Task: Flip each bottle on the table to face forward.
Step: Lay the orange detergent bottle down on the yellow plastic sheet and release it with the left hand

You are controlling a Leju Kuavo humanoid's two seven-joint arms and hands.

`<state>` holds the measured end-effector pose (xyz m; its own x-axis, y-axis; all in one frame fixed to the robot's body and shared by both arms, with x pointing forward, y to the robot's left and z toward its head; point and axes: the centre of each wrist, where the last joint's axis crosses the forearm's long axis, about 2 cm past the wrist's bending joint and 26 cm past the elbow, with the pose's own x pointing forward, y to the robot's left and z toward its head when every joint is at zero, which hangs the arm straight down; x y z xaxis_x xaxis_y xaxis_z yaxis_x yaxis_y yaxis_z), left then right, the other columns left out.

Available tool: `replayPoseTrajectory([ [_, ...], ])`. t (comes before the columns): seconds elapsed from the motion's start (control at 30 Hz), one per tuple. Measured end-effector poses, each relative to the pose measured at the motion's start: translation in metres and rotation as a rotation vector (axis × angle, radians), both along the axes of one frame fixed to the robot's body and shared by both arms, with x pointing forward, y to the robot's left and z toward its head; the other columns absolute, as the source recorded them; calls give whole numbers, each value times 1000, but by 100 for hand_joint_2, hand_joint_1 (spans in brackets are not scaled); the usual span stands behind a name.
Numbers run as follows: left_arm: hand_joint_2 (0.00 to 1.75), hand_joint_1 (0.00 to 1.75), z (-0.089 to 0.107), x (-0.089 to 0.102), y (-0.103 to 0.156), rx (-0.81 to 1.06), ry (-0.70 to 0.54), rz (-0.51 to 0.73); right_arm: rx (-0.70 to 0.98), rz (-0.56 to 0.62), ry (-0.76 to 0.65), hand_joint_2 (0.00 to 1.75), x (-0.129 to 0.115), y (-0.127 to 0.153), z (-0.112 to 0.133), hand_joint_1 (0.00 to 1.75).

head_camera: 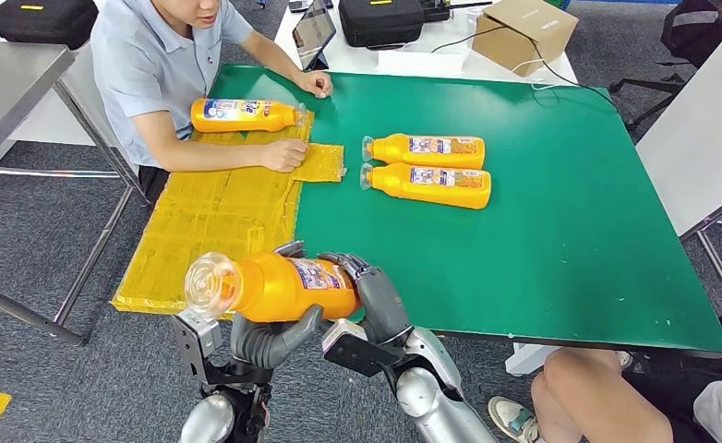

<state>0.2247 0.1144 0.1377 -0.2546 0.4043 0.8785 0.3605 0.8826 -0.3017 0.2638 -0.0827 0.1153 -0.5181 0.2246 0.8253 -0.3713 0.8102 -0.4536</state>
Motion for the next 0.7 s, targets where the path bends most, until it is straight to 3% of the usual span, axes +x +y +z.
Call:
replayPoseTrajectory([
  [0.1,175,175,-1,1,1,-17,14,-3,-7,5,0,175,-1,1,-1,40],
  [0.13,175,175,-1,1,1,-31,23,-8,-10,9,0,131,-1,2,-1,1],
  [0.23,175,175,-2,1,3,-70,49,-27,-9,29,-2,0,-3,7,-2,0],
  [0.47,175,175,-2,5,9,-91,76,16,9,48,-11,0,-6,15,-1,0],
  [0.7,175,175,0,26,21,-9,74,148,10,53,-18,0,-6,17,-2,0],
])
